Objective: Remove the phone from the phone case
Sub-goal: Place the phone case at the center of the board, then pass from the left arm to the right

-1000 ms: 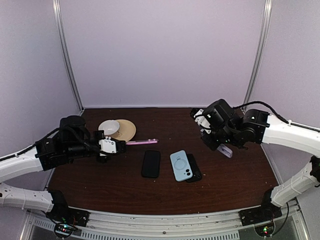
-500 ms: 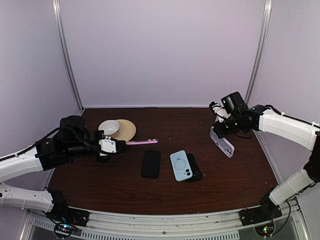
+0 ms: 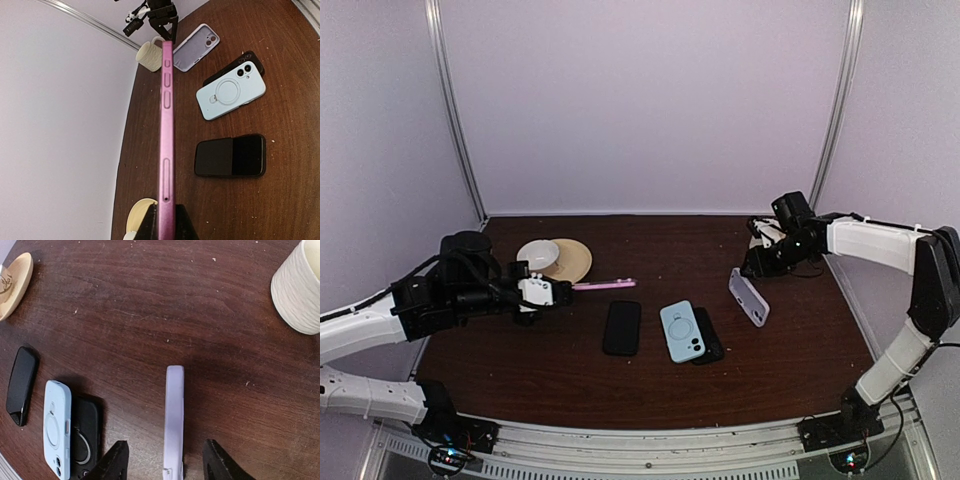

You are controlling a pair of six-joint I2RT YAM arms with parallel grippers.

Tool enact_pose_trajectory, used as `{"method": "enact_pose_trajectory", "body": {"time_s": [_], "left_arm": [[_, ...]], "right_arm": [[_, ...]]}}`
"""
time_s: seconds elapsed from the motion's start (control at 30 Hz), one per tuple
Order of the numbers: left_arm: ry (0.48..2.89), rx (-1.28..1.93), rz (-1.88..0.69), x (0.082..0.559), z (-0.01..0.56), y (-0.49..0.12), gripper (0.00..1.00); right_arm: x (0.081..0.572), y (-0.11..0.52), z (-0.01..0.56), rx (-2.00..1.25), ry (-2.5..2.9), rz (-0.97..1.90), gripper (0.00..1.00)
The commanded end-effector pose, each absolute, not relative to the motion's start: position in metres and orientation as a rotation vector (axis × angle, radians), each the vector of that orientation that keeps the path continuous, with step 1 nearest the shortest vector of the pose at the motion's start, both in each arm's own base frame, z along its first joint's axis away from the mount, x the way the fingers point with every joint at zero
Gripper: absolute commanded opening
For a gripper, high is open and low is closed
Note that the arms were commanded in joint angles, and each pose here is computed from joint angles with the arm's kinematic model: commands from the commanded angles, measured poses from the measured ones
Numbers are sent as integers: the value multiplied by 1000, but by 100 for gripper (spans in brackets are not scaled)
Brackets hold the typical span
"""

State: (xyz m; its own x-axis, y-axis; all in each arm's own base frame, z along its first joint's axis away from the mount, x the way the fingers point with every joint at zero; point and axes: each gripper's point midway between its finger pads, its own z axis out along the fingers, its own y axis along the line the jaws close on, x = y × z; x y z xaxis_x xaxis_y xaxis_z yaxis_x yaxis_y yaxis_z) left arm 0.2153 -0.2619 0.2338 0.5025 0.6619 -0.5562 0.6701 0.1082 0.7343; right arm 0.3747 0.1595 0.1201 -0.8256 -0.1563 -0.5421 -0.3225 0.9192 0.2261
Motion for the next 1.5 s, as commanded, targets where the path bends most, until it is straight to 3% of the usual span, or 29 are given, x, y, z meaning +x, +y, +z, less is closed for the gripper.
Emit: {"method": "enact_pose_trajectory", "body": {"time_s": [0.0, 0.17, 0.23, 0.43, 0.7, 0.93, 1.27, 1.47], "left_arm": [[1108, 1480, -28, 221, 271, -270, 0], [1116, 1508, -49, 220, 265, -274, 0], [1114, 1523, -68, 217, 263, -276, 0], [1108, 1589, -169, 205, 254, -285, 0], [1055, 1661, -312, 183, 248, -294, 0], [987, 1691, -351, 170, 247, -296, 0], [758, 1780, -219, 147, 234, -294, 0], [659, 1798, -106, 144, 233, -294, 0]], "right_arm": [[373, 146, 137, -354, 2537, 340, 59], [357, 164, 185, -479, 2408, 428, 73], [345, 177, 204, -580, 2336, 440, 84], [291, 233, 240, -951, 2078, 515, 86], [187, 311, 242, -1550, 1610, 516, 86], [160, 355, 248, -1648, 1425, 468, 85], [136, 399, 276, -1506, 1757, 944, 99], [126, 407, 270, -1386, 2023, 1117, 99]]}}
